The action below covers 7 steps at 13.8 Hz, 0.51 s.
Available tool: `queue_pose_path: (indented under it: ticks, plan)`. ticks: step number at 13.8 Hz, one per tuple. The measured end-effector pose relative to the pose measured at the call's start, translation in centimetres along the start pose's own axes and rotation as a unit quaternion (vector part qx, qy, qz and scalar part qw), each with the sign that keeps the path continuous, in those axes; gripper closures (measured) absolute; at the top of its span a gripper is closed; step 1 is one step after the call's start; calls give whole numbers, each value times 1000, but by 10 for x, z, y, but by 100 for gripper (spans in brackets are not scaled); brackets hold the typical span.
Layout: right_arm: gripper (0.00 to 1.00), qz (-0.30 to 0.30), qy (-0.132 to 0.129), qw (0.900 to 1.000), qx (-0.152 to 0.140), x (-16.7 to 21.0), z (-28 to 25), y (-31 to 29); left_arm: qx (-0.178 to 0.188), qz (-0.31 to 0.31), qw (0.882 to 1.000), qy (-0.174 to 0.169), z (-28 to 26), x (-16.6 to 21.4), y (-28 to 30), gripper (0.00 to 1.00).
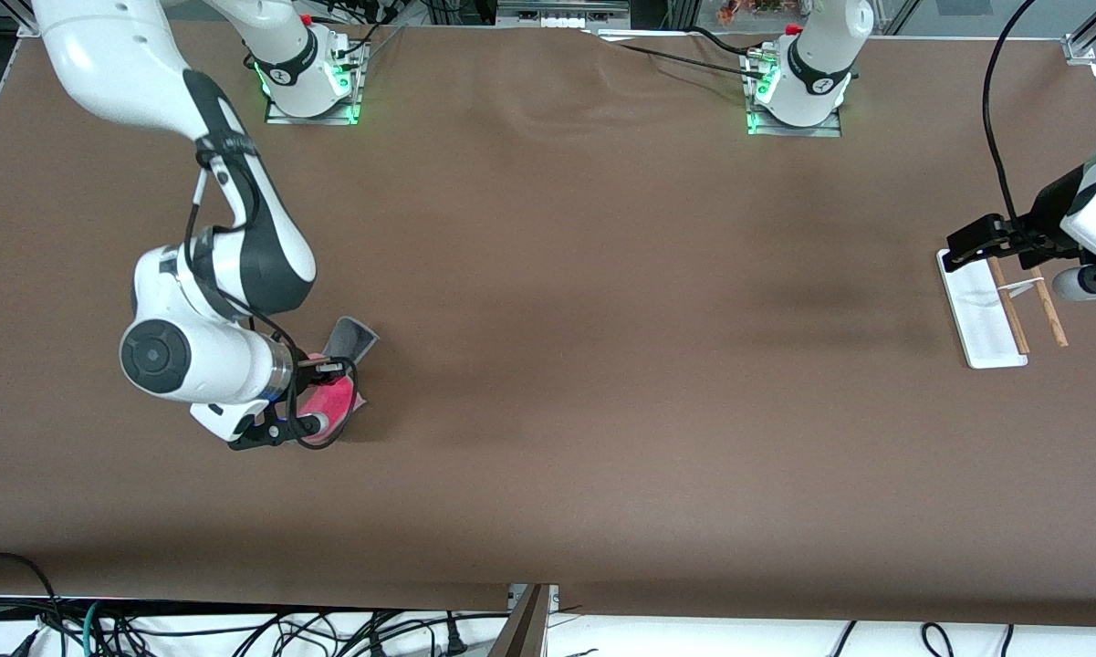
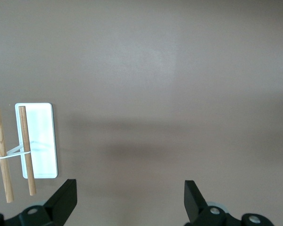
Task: Pass towel and hang on rack
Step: 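Grasp the towel with the right gripper and lift it, then carry the towel to mid-table while the left gripper reaches toward it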
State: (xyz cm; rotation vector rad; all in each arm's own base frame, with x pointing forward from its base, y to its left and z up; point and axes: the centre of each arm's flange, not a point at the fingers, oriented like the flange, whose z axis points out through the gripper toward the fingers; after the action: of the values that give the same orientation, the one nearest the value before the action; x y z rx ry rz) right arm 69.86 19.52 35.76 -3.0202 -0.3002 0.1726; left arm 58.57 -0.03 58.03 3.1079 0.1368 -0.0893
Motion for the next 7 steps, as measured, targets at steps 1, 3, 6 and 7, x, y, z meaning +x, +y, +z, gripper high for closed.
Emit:
queue_pose_path:
  ticks: [1,3,6,7]
  plan:
    - [97,11,13,1000,9,1,-16,-17,0,0,1000,-1,1,1,0,0]
    - [97,46,34,998,32,1,-37,-59,0,1,1000,-3,3,1,0,0]
    - [97,71,61,994,53,-5,-47,-126,0,2,1000,-21,14,4,0,0]
    - [97,82,63,993,56,-10,-44,-149,1,2,999,-40,24,4,0,0]
